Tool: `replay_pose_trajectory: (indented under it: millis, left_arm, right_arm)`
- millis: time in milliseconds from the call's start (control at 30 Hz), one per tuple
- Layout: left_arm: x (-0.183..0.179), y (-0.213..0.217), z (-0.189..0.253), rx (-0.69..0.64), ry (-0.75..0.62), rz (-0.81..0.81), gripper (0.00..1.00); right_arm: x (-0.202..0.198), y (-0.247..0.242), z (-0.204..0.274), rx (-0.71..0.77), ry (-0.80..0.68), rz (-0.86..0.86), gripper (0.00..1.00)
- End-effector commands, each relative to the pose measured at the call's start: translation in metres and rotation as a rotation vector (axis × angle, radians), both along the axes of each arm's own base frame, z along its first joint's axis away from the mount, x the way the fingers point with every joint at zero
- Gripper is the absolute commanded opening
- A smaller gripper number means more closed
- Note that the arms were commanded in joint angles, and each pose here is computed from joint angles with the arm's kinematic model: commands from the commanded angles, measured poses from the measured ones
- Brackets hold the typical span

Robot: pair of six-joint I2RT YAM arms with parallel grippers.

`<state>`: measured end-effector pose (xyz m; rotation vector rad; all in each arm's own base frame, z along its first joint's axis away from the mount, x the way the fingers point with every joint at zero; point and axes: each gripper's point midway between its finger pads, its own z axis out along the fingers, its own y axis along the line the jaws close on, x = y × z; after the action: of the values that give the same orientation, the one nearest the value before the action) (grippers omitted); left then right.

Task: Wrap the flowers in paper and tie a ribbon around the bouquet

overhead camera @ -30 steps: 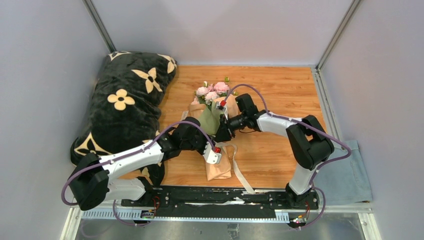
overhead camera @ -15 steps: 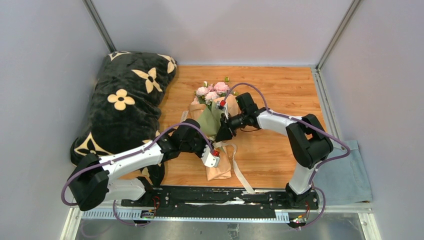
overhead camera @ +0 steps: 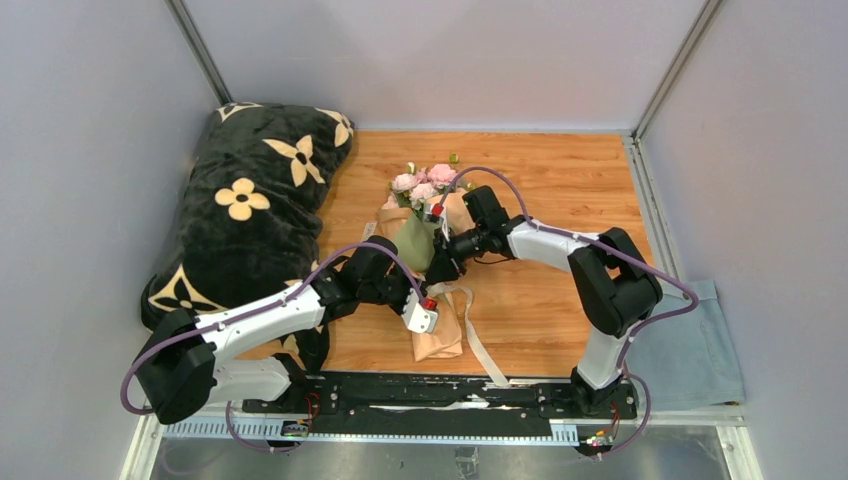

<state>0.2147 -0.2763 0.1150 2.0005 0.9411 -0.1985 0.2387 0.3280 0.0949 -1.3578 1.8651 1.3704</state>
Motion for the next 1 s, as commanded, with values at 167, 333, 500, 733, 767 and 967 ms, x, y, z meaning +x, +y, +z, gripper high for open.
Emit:
replay_pose_trajectory:
  millis: [167,333,500,733,767,967]
  left_arm:
    - [-0.004,0.000,0.001,-0.014,0.021,-0.006,0.00]
    - [-0.006,-0.001,0.003,-0.021,0.021,-0.020,0.00]
    - [-0.007,0.001,-0.001,0.003,0.005,-0.039,0.00]
    - [-0.011,0.007,-0.010,0.049,-0.001,-0.067,0.02]
    - [-0.012,0.009,-0.012,0.058,0.001,-0.073,0.02]
    - [-0.011,0.010,-0.014,0.065,-0.001,-0.062,0.01]
  right_arm:
    - [-0.018,0.004,0.000,0.006,0.004,0.105,0.24]
    - [-0.021,0.005,-0.008,-0.011,0.018,0.116,0.29]
    - [-0.028,0.008,-0.012,-0.018,0.002,0.146,0.36]
    - [-0.035,0.005,-0.020,-0.043,0.005,0.183,0.43]
    - [-0.035,0.004,-0.021,-0.051,-0.002,0.185,0.43]
    - [-0.032,0.000,-0.033,-0.121,-0.049,0.174,0.42]
